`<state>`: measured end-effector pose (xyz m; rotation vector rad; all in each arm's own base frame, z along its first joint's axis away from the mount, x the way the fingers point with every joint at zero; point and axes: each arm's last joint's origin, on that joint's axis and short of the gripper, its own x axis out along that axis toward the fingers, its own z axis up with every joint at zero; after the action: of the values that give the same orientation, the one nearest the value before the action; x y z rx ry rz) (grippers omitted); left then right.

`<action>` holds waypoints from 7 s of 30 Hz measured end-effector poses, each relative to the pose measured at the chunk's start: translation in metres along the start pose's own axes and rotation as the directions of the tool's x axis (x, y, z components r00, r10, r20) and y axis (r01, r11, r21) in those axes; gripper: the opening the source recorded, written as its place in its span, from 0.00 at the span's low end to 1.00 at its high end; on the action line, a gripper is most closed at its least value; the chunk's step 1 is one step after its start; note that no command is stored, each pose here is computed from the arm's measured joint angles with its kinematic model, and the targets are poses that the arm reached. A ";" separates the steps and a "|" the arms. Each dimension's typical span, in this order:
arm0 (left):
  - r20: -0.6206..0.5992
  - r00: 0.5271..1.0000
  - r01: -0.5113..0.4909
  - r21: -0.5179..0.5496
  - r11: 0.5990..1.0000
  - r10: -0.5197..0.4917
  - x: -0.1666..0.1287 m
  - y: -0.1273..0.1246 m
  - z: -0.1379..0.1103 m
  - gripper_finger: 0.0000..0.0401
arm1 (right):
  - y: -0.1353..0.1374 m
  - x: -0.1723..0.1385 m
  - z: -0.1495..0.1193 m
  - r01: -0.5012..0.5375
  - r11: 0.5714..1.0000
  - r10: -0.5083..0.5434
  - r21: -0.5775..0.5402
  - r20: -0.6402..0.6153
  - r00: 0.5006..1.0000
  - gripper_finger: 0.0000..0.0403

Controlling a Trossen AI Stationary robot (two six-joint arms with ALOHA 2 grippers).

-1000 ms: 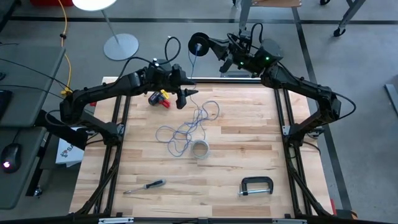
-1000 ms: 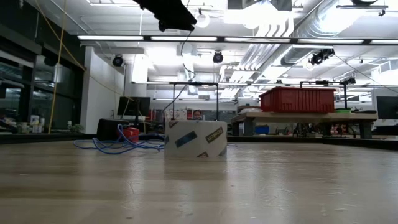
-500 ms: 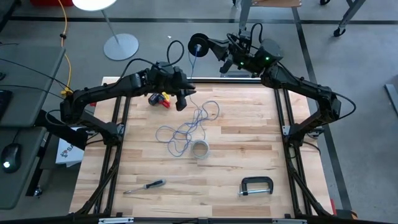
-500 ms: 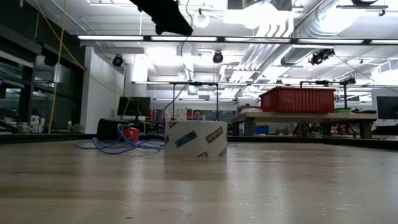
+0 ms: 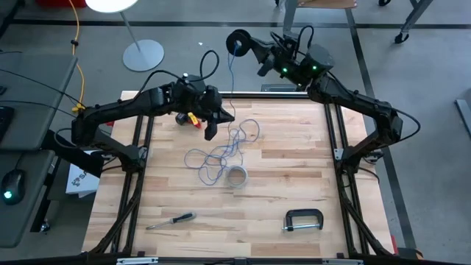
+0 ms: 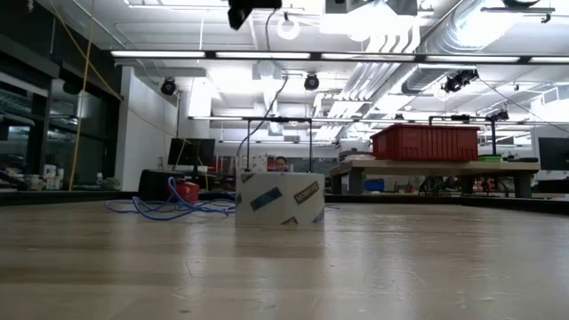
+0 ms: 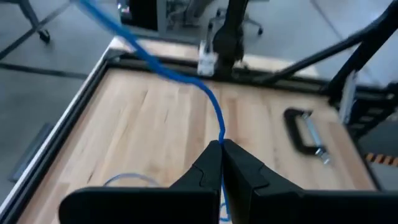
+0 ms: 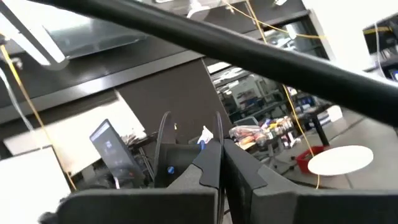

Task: Coil cords
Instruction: Coil the blue wire on the spool

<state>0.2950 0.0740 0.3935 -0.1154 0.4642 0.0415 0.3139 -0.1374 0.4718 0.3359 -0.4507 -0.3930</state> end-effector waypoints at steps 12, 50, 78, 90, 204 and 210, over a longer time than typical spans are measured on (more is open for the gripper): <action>0.004 0.997 0.075 -0.084 0.994 -0.075 -0.010 -0.010 0.024 0.00 | -0.001 0.011 -0.013 -0.080 0.992 0.077 0.092 0.035 0.996 0.00; -0.333 0.928 0.155 -0.069 0.985 -0.169 0.012 -0.012 0.008 0.00 | -0.003 0.002 -0.002 -0.067 0.996 0.069 0.053 -0.043 0.997 0.00; -0.090 0.992 -0.099 -0.120 0.988 0.088 -0.044 0.010 -0.027 0.49 | -0.008 -0.007 0.003 -0.061 0.996 0.051 -0.070 -0.134 0.990 0.00; 0.160 0.979 -0.117 -0.049 0.992 0.123 -0.015 0.027 -0.003 0.55 | -0.007 -0.007 0.005 -0.086 0.993 0.076 -0.075 -0.126 0.989 0.00; 0.214 0.848 -0.528 0.285 0.800 0.484 -0.077 -0.017 0.027 0.54 | -0.017 -0.005 -0.026 0.212 0.928 -0.119 0.306 -0.297 0.948 0.00; 0.181 0.821 -0.570 0.203 0.796 0.541 -0.072 -0.012 0.023 0.54 | -0.013 0.000 -0.020 0.112 0.938 -0.039 0.328 -0.221 0.974 0.00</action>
<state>0.2417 0.0636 0.4478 0.2780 0.3709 0.5715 0.3199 -0.1440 0.4493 0.7255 -0.2947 -0.3494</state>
